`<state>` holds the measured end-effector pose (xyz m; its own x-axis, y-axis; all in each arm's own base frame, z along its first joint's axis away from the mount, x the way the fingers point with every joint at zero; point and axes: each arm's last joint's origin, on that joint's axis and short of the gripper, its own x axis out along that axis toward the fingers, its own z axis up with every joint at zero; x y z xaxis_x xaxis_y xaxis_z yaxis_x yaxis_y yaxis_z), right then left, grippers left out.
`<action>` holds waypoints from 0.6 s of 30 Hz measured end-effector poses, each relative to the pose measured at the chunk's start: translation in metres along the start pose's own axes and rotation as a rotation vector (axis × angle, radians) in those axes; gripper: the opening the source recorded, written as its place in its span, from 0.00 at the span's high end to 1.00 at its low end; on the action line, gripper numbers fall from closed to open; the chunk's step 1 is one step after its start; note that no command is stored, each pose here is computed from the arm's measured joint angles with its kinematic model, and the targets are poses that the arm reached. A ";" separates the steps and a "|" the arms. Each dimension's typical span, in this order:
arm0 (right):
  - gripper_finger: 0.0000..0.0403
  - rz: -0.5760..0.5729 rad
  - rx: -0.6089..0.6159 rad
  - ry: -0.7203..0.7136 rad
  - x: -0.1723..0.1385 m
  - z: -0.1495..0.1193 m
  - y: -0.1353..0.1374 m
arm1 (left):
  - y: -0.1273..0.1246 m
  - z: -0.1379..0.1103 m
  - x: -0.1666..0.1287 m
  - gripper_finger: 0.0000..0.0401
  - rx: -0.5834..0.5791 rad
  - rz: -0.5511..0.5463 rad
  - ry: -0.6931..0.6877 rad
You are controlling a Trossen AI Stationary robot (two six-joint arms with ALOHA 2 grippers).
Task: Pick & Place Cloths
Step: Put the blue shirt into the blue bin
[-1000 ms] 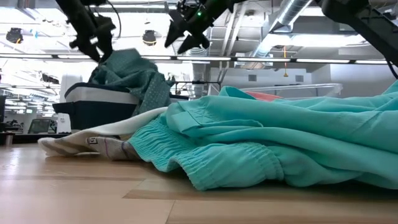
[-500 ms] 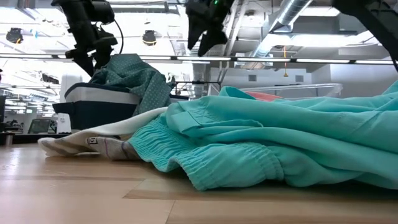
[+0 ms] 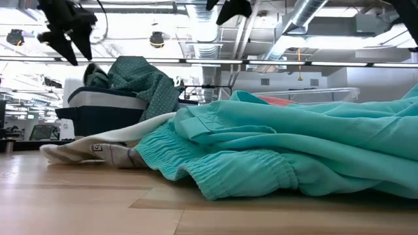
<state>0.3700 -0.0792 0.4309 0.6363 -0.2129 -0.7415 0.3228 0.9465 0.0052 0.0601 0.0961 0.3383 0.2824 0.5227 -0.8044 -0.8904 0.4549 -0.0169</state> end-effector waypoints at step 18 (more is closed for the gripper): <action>0.20 0.047 -0.046 0.018 -0.040 -0.014 0.021 | -0.039 0.039 -0.040 0.88 0.088 -0.714 -0.553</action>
<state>0.3415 -0.0472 0.4517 0.6371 -0.1639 -0.7532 0.2603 0.9655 0.0100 0.0974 0.0858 0.3943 0.9080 0.3569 -0.2194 -0.4139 0.8451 -0.3383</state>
